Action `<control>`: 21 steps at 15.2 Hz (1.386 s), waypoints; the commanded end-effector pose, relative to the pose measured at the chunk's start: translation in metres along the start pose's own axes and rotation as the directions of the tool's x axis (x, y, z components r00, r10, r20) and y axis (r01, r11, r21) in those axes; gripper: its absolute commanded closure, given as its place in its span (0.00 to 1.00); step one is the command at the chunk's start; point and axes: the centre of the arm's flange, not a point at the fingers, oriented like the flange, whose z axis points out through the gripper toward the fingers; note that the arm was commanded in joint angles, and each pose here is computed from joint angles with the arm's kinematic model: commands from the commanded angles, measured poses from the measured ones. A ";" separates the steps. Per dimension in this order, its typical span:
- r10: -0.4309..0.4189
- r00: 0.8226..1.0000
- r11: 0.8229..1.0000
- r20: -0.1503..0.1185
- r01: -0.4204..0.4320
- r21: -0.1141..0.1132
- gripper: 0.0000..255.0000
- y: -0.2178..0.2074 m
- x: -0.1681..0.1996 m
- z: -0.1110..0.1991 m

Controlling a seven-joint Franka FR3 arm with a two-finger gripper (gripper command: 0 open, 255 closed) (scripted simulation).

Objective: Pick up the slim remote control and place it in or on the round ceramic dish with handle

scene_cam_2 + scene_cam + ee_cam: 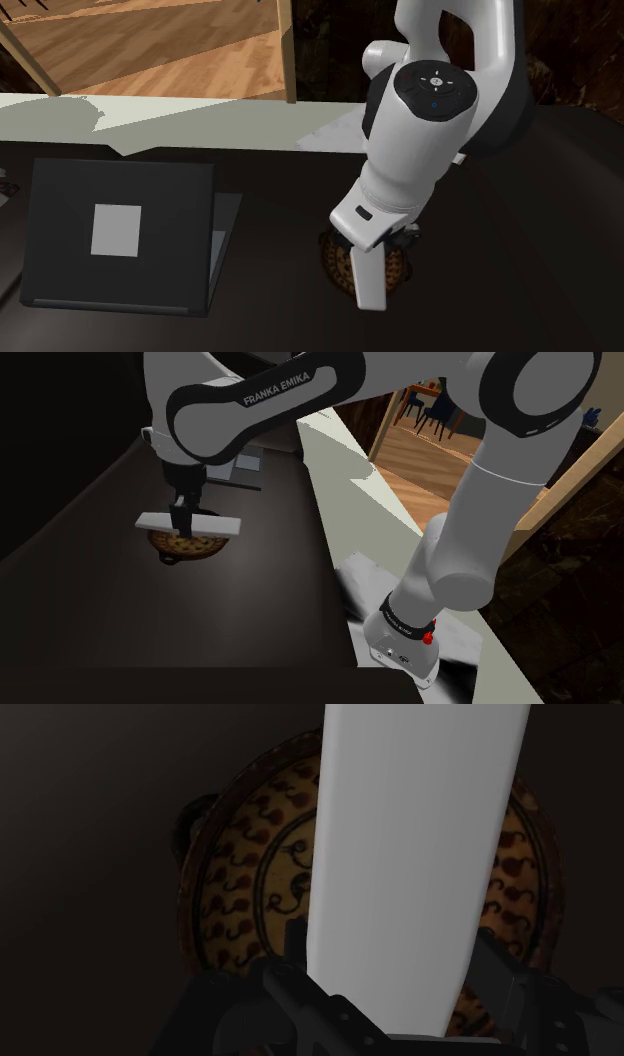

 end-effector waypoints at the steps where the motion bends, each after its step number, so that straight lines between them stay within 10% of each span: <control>1: 0.000 1.000 1.000 -0.001 0.000 0.000 1.00 -0.001 0.000 0.002; 6: 0.000 1.000 1.000 -0.001 0.000 0.000 1.00 -0.001 0.000 0.002; 7: 0.000 1.000 1.000 -0.001 0.000 0.000 0.00 -0.001 0.000 0.002; 21: 0.000 1.000 1.000 -0.001 0.000 0.000 0.00 -0.001 0.000 -0.048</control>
